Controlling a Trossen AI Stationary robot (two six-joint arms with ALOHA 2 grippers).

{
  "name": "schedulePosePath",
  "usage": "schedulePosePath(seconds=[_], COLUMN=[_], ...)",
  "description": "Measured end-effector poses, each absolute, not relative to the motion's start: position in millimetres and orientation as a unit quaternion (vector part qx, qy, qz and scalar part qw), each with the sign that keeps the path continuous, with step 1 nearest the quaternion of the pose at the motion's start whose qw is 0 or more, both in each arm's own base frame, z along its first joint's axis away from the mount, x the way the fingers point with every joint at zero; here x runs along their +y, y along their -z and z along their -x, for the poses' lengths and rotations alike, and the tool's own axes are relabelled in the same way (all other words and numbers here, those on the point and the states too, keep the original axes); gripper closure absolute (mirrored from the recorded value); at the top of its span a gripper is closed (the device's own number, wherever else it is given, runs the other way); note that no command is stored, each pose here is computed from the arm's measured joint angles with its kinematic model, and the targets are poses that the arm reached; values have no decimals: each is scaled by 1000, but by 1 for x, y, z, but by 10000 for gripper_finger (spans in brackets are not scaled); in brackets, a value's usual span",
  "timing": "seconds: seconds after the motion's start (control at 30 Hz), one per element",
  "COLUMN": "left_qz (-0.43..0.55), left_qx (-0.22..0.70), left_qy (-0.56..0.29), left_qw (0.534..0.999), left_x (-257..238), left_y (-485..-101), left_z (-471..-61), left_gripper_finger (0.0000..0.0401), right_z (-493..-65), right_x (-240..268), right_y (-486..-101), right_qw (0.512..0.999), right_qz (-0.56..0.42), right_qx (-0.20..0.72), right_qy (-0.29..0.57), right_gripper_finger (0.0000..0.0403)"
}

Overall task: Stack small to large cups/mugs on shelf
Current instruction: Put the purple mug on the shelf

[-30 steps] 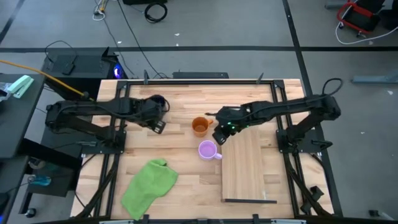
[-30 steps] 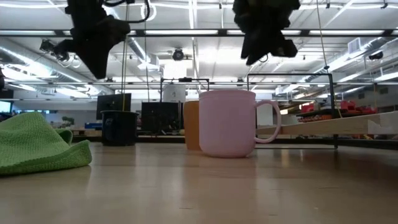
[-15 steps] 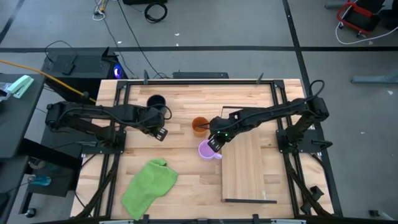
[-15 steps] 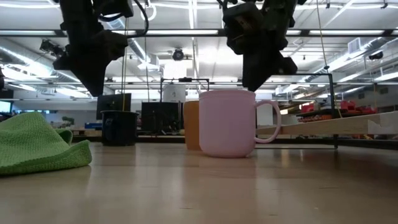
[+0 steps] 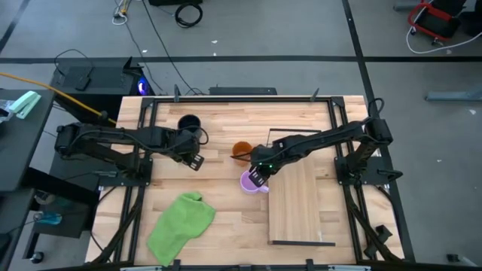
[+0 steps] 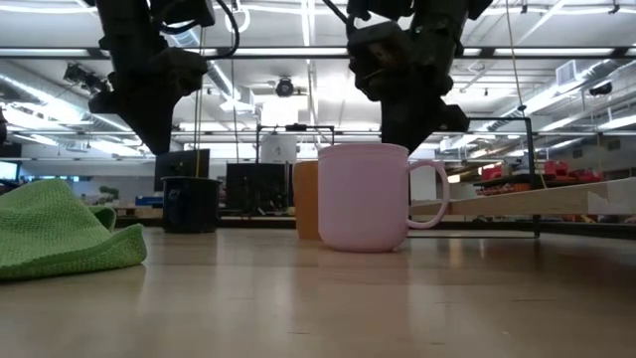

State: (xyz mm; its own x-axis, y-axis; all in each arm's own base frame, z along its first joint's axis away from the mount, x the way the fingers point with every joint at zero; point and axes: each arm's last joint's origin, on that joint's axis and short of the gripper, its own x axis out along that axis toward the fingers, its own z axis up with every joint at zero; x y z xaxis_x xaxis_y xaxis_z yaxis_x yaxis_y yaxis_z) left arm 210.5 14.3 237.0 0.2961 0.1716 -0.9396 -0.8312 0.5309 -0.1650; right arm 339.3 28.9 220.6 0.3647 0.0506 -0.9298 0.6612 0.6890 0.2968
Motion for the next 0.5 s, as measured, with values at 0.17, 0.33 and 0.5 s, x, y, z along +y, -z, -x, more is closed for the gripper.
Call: schedulePosePath(seconds=[0.17, 0.33, 0.5], left_qz=[341, 342, 342], left_qx=[483, 481, 479], left_qy=[-344, -343, -342], left_qw=[730, 731, 732], left_x=[14, 14, 14], left_y=[-237, -237, -237], left_z=[-211, -211, -212], left_gripper_finger=[336, 334, 331], right_z=[-343, -345, -347], right_x=[29, 30, 30], right_y=[-214, -207, -208], right_qw=[750, 746, 750], right_qz=[-337, -336, -339], right_qx=[531, 537, 530], right_qy=[204, 206, 204], right_gripper_finger=[312, 312, 312])
